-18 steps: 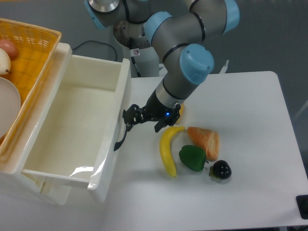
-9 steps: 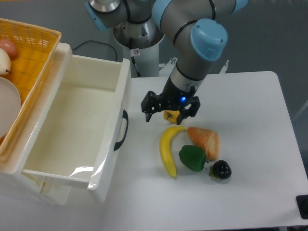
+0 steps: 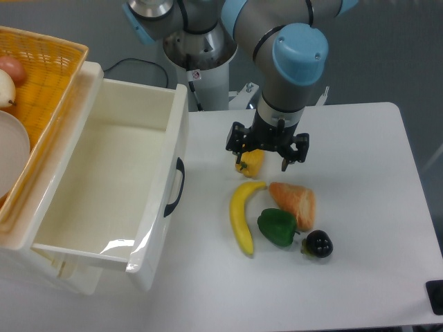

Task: Slide the top white drawer open

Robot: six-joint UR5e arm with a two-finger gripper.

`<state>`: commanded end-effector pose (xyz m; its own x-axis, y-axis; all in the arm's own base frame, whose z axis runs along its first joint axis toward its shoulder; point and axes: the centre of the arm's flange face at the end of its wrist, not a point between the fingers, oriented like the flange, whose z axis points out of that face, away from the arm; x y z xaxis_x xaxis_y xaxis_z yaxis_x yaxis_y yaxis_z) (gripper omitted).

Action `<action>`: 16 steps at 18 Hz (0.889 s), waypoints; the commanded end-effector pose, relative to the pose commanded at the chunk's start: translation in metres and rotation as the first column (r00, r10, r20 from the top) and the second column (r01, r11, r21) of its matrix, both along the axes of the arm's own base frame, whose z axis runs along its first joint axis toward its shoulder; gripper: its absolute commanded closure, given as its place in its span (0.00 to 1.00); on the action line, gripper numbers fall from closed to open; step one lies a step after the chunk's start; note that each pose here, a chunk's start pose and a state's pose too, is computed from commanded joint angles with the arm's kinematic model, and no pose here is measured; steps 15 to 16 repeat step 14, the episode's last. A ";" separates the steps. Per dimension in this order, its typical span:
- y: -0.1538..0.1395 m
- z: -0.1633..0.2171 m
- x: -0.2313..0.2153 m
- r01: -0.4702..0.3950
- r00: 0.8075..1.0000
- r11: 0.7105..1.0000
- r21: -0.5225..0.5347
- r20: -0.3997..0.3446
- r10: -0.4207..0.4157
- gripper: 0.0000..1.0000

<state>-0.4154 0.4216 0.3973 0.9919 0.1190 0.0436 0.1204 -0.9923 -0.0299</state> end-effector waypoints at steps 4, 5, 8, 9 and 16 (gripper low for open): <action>-0.003 0.002 -0.004 -0.008 1.000 1.000 0.007 -0.008 0.008 0.00; -0.004 0.006 -0.005 -0.009 1.000 1.000 0.015 -0.018 0.009 0.00; -0.003 0.007 0.001 0.003 1.000 1.000 0.018 -0.017 -0.003 0.00; -0.002 0.010 0.002 0.006 1.000 1.000 0.021 -0.020 -0.006 0.00; 0.004 0.009 0.009 0.020 1.000 1.000 0.019 -0.016 -0.020 0.00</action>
